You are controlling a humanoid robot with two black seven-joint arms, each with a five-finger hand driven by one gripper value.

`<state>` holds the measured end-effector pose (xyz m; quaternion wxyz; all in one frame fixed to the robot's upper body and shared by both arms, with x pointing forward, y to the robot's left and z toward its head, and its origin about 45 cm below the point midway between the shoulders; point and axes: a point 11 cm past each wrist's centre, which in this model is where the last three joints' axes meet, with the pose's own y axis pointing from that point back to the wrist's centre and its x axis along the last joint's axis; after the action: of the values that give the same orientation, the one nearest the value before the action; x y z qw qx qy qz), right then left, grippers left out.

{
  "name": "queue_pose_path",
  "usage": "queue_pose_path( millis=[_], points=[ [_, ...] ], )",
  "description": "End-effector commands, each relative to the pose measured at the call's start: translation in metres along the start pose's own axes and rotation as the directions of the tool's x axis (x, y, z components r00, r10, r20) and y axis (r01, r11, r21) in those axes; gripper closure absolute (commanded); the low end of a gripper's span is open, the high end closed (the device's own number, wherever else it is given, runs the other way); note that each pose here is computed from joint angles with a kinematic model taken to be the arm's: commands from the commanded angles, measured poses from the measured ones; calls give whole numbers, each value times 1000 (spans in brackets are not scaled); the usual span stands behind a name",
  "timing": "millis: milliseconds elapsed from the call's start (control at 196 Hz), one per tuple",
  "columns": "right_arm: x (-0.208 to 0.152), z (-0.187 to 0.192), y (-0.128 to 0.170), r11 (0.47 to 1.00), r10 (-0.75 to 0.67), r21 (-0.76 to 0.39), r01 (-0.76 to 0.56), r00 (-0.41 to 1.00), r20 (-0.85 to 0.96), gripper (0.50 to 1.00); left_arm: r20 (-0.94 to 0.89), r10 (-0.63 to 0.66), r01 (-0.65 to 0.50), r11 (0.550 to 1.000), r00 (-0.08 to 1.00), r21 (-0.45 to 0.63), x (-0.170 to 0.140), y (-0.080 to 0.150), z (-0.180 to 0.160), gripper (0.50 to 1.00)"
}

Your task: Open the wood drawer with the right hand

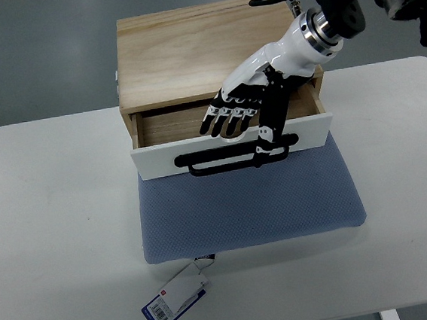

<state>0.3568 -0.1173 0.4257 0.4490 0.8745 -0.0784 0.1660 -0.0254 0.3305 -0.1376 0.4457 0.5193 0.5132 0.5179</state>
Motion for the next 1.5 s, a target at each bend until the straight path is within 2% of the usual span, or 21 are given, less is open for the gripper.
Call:
queue_pose_path(
  millis=[0, 133, 178, 184, 275, 423, 474, 479, 490, 632, 714, 775, 780, 785, 826, 887, 923, 1071, 1311, 1336, 1494],
  points=[
    [11, -3, 14, 998, 57, 26, -57, 998, 10, 579, 0, 0, 0, 1000, 1000, 0, 0, 0, 0, 500],
    [37, -2, 45, 973, 198, 104, -205, 977, 76, 581, 0, 0, 0, 1000, 1000, 0, 0, 0, 0, 500],
    [37, -2, 45, 973, 198, 104, -205, 977, 76, 581, 0, 0, 0, 1000, 1000, 0, 0, 0, 0, 500],
    [46, 4, 56, 956, 253, 125, -267, 960, 118, 581, 0, 0, 0, 1000, 1000, 0, 0, 0, 0, 500],
    [58, 20, 72, 920, 328, 155, -361, 923, 201, 581, 0, 0, 0, 1000, 1000, 0, 0, 0, 0, 500],
    [79, 61, 97, 800, 445, 215, -560, 794, 414, 581, 0, 0, 0, 1000, 1000, 0, 0, 0, 0, 500],
    [79, 61, 97, 800, 445, 215, -560, 794, 415, 581, 0, 0, 0, 1000, 1000, 0, 0, 0, 0, 500],
    [82, 81, 103, 755, 476, 204, -623, 735, 483, 581, 0, 0, 0, 1000, 1000, 0, 0, 0, 0, 500],
    [83, 86, 105, 744, 483, 200, -638, 720, 498, 581, 0, 0, 0, 1000, 1000, 0, 0, 0, 0, 500],
    [88, 137, 116, 631, 533, 126, -765, 547, 646, 581, 0, 0, 0, 1000, 1000, 0, 0, 0, 0, 500],
    [89, 164, 113, 566, 528, 84, -820, 439, 727, 581, 0, 0, 0, 1000, 1000, 0, 0, 0, 0, 500],
    [88, 168, 112, 562, 524, 77, -823, 427, 737, 581, 0, 0, 0, 1000, 1000, -2, 0, 0, 1, 500],
    [86, 187, 111, 522, 518, 43, -852, 357, 778, 581, 0, 0, 0, 1000, 1000, 0, 0, 0, 0, 500],
    [85, 190, 111, 512, 515, 38, -858, 342, 786, 581, 0, 0, 0, 1000, 1000, 0, 0, 0, 0, 500],
    [81, 207, 107, 489, 514, 8, -872, 295, 806, 579, 0, 0, 0, 1000, 1000, 0, 0, 0, 0, 500],
    [79, 211, 105, 486, 514, -2, -874, 284, 809, 581, 0, 0, 0, 1000, 1000, 0, 0, 0, 0, 500],
    [71, 229, 85, 465, 498, -28, -885, 236, 834, 581, 0, 0, 0, 1000, 1000, 0, 0, 0, 0, 500],
    [60, 268, 58, 417, 519, -138, -898, 111, 847, 579, 0, 0, 0, 1000, 1000, 0, 0, 0, 0, 500],
    [44, 295, 25, 393, 503, -209, -895, 19, 864, 579, 0, 0, 0, 1000, 1000, -2, 0, 0, 1, 500],
    [38, 300, 11, 388, 501, -237, -891, -12, 866, 579, 0, 0, 0, 1000, 1000, 0, 0, 0, 0, 500],
    [27, 317, -2, 355, 501, -304, -884, -94, 860, 576, 0, 0, 0, 1000, 1000, 0, 0, 0, 0, 500]
  ],
)
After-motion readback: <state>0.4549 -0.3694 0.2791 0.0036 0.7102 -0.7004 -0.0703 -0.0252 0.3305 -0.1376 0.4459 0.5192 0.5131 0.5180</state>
